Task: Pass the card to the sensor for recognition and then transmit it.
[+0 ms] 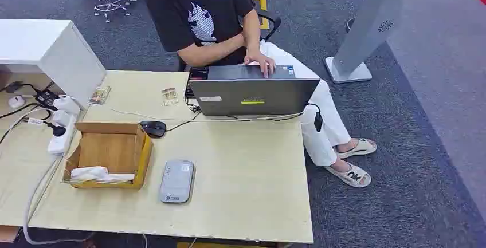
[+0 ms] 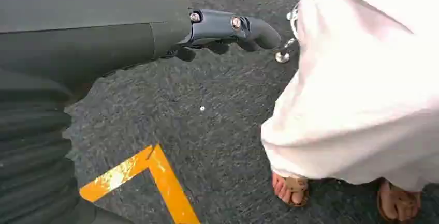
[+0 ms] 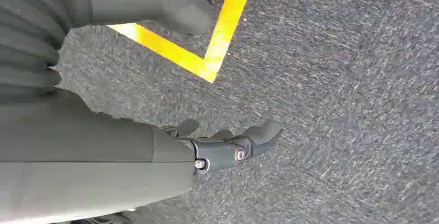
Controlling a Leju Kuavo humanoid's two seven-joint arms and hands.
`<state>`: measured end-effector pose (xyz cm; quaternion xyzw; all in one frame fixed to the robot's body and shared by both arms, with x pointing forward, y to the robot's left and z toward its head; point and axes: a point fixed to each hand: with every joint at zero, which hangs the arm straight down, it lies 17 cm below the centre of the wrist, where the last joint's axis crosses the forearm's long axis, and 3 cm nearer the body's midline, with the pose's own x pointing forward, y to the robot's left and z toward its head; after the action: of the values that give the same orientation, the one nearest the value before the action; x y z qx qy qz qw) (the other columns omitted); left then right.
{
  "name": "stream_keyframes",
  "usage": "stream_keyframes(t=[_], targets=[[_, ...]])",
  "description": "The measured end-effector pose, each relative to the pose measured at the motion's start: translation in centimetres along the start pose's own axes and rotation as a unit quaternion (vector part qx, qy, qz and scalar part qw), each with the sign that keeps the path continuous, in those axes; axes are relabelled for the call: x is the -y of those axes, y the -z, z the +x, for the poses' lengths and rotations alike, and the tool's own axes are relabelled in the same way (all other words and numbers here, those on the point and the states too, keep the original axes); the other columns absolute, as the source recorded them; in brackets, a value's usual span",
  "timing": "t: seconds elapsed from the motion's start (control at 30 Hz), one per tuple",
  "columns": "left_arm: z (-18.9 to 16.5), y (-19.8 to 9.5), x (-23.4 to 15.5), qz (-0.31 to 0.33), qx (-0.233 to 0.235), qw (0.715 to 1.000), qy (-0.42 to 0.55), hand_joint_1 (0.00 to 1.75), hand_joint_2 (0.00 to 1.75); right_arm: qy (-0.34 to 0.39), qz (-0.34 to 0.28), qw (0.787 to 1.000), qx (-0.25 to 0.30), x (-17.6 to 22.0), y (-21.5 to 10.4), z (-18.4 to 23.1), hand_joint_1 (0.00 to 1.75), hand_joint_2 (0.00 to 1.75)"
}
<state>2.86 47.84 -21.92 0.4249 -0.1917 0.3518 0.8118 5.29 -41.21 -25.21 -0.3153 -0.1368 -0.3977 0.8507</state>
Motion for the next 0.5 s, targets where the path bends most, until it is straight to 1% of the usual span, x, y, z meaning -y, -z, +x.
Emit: stream_keyframes(t=[0.03, 0.1, 0.13, 0.23, 0.3, 0.33, 0.37, 0.4, 0.43, 0.5], targets=[[0.5, 0.1, -0.1, 0.002, 0.013, 1.0, -0.001, 0.0, 1.75, -0.002, -0.001, 1.0, -0.001, 0.0, 0.0, 0.0, 0.0, 1.75], [2.8, 0.4, -0.6, 0.011, 0.059, 0.998, -0.026, 0.0, 1.75, -0.006, -0.006, 1.0, -0.007, 0.3, 0.0, -0.3, 0.0, 1.75], [3.7, 0.4, -0.7, 0.013, 0.076, 0.996, -0.04, 0.0, 1.75, -0.008, -0.009, 1.0, -0.01, 0.4, 0.0, -0.4, 0.0, 1.75], [8.4, 0.0, -0.9, 0.013, 0.141, 0.985, -0.098, 0.0, 1.75, -0.016, -0.015, 1.0, -0.013, 0.7, 0.1, -0.6, 0.0, 1.75], [12.7, -1.2, -0.9, -0.006, 0.198, 0.969, -0.15, 0.0, 1.75, -0.021, -0.015, 1.0, -0.011, 0.7, 0.1, -0.5, 0.0, 1.75], [14.9, -1.6, -1.5, -0.009, 0.225, 0.959, -0.174, 0.0, 1.75, -0.023, -0.014, 1.0, -0.009, 0.7, 0.1, -0.5, 0.0, 1.75], [17.0, -2.2, -2.8, -0.003, 0.252, 0.946, -0.204, 0.0, 1.75, -0.027, -0.012, 1.0, -0.005, 0.6, 0.1, -0.3, 0.0, 1.75], [18.2, -2.5, -4.1, 0.009, 0.269, 0.937, -0.223, 0.0, 1.75, -0.029, -0.011, 1.0, -0.002, 0.5, 0.1, -0.2, 0.0, 1.75], [20.2, -3.0, -6.9, 0.038, 0.3, 0.919, -0.252, 0.0, 1.75, -0.033, -0.009, 0.999, 0.002, 0.5, 0.1, -0.1, 0.0, 1.75], [22.4, -4.4, -11.2, 0.084, 0.34, 0.894, -0.281, 0.0, 1.75, -0.038, -0.008, 0.999, 0.003, 0.4, 0.0, -0.3, 0.0, 1.75]])
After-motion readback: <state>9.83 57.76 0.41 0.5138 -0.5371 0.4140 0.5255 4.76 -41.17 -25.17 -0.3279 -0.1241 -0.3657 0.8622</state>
